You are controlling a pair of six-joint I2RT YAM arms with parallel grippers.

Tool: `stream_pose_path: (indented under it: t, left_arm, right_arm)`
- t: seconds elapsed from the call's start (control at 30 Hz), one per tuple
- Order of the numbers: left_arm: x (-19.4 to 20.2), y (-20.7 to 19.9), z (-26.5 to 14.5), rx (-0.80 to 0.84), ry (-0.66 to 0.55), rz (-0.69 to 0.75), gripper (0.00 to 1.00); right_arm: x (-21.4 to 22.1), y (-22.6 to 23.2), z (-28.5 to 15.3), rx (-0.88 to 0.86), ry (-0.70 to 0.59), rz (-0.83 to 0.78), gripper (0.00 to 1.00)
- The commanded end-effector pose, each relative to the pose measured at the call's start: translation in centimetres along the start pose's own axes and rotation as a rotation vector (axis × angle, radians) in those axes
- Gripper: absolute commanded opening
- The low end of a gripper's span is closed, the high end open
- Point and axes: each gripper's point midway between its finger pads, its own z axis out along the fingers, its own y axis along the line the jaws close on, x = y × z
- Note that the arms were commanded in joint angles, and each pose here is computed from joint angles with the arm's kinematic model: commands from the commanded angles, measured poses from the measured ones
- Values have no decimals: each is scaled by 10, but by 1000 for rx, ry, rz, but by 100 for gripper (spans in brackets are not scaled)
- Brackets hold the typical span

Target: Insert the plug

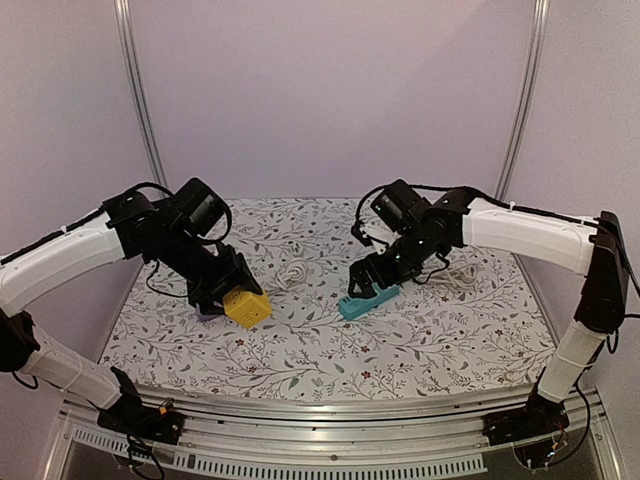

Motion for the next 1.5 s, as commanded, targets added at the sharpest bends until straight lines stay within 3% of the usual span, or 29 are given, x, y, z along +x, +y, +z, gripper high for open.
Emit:
stream_pose_path:
  t: [0.0, 0.1, 0.33, 0.67, 0.97, 1.13, 1.37, 1.47]
  left_arm:
    - [-1, -12, -2, -2, 12, 86, 0]
    - [0, -14, 0, -16, 25, 119, 0]
    - [2, -11, 9, -46, 60, 141, 0]
    - [7, -2, 7, -60, 75, 134, 0]
    - [5, 13, 13, -100, 73, 127, 0]
    - [2, 23, 15, -120, 67, 118, 0]
    - [-3, 27, 13, -114, 59, 97, 0]
    - [-5, 26, 13, -109, 64, 102, 0]
  right_arm:
    - [15, -86, -34, 413, 53, -344, 99]
    - [16, -98, -35, 435, 75, -547, 99]
    - [17, -120, -25, 292, 83, -775, 99]
    - [-3, -151, 16, 132, 100, -895, 99]
    - [-33, -165, 50, 133, 90, -914, 97]
    - [-30, -166, 71, 72, 112, -879, 89]
    - [-26, -153, 67, 10, 114, -844, 73]
    - [-22, -149, 66, -1, 115, -831, 48]
